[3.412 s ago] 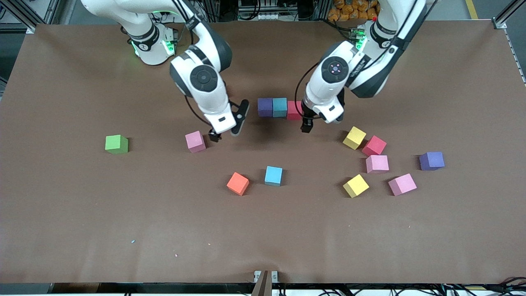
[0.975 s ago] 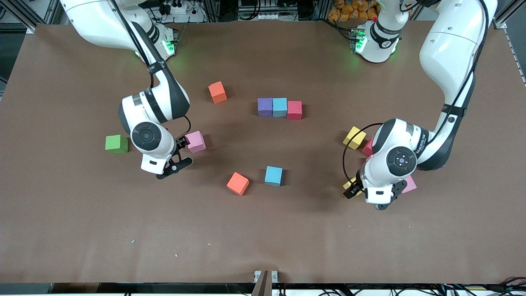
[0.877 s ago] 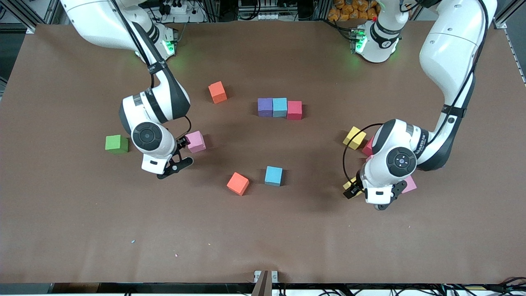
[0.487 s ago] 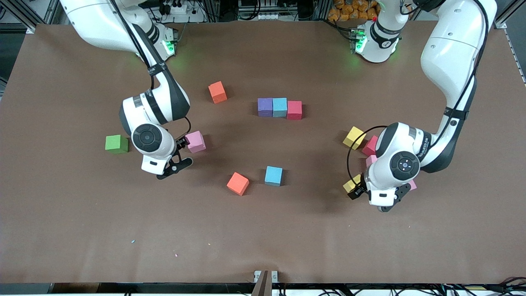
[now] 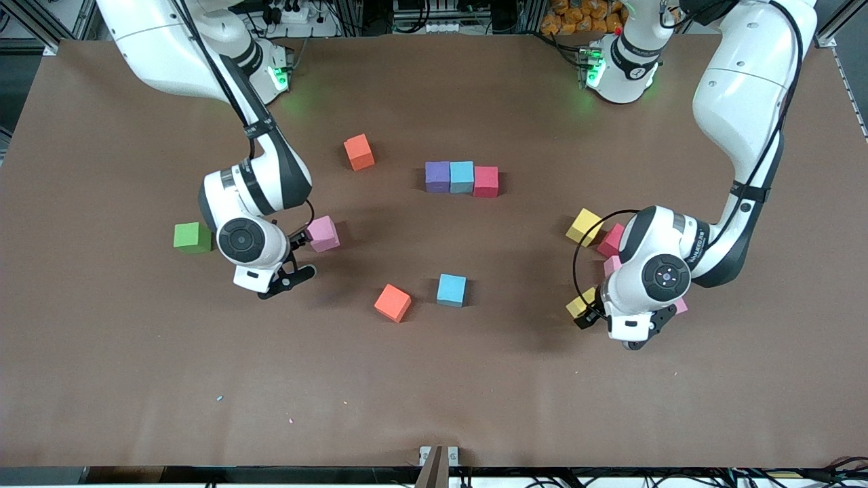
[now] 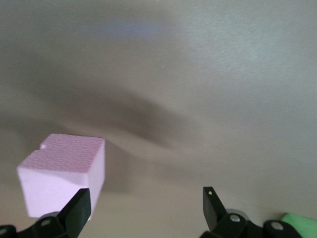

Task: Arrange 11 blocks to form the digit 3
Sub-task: 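Close the left gripper on yellow while the right gripper grips pink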

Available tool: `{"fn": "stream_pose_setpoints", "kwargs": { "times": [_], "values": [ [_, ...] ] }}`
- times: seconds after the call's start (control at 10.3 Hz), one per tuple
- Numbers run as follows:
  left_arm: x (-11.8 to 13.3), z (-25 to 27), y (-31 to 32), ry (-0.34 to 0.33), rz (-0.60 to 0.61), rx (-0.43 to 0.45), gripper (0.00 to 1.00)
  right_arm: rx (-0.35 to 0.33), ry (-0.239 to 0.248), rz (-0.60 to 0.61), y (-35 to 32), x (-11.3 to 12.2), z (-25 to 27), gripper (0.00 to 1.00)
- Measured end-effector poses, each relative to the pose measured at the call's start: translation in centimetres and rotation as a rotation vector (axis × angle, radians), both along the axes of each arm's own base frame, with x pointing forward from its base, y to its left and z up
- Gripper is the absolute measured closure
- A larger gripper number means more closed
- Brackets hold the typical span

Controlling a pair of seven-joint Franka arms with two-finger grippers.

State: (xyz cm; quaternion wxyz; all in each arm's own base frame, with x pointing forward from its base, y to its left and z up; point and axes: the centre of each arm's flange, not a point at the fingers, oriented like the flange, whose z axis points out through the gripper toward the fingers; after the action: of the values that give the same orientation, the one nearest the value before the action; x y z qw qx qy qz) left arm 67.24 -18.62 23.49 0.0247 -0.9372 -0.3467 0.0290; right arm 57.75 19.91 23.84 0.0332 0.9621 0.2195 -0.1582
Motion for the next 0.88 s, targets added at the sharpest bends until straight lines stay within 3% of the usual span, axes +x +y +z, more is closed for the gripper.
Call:
{"fn": "stream_pose_setpoints", "kwargs": {
  "times": [0.88],
  "values": [
    [-0.1,-1.9,0.1,0.012,-0.010,0.010,0.00,0.156,0.133,-0.072,2.3,-3.3,-2.4,0.00]
  ]
}}
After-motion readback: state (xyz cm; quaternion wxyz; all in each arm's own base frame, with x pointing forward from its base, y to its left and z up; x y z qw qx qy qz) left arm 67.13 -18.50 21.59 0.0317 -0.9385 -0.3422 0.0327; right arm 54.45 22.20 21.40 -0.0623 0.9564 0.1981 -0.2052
